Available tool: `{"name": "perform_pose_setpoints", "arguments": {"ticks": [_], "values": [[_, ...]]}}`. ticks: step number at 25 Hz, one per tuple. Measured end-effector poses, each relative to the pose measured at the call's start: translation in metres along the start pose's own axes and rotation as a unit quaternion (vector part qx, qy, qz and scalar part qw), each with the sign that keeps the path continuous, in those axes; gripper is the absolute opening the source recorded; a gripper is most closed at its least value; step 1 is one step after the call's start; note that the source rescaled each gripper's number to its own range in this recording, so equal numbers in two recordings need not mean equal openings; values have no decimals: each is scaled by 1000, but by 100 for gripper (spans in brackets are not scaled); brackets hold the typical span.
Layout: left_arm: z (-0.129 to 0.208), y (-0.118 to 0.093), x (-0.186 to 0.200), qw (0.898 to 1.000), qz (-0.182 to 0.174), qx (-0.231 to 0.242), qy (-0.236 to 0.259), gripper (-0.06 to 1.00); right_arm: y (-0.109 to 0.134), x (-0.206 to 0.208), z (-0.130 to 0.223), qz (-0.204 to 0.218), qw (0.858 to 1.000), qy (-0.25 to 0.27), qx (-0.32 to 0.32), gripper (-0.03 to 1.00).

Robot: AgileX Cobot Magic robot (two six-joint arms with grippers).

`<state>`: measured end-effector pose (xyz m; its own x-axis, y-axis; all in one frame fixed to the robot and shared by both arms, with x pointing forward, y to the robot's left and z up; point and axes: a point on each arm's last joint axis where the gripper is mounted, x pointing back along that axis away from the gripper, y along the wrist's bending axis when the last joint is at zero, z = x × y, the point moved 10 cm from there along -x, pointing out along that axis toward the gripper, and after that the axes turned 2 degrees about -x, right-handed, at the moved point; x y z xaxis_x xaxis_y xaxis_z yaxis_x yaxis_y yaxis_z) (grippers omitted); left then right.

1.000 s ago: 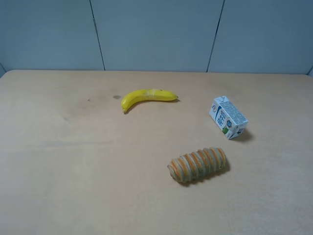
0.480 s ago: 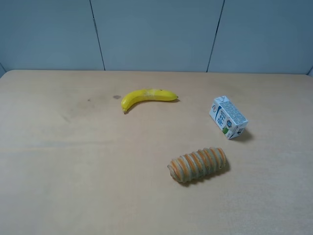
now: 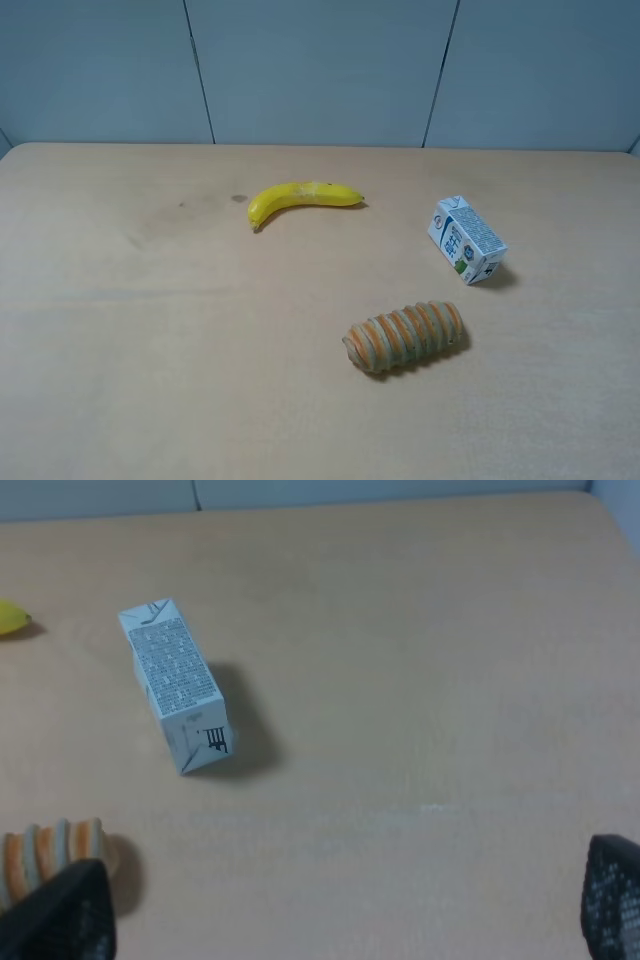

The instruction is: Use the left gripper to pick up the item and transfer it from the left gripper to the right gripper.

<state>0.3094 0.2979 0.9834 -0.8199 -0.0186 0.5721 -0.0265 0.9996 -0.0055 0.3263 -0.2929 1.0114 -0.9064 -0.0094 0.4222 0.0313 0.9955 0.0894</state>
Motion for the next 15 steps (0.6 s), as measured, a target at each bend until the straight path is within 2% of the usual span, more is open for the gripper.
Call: {"name": "perform_pose_setpoints", "arguments": {"ticks": [15], "values": [[0,0,0,1000,0,0,0,89,0,0,0,0,1000,0,0,100]]}}
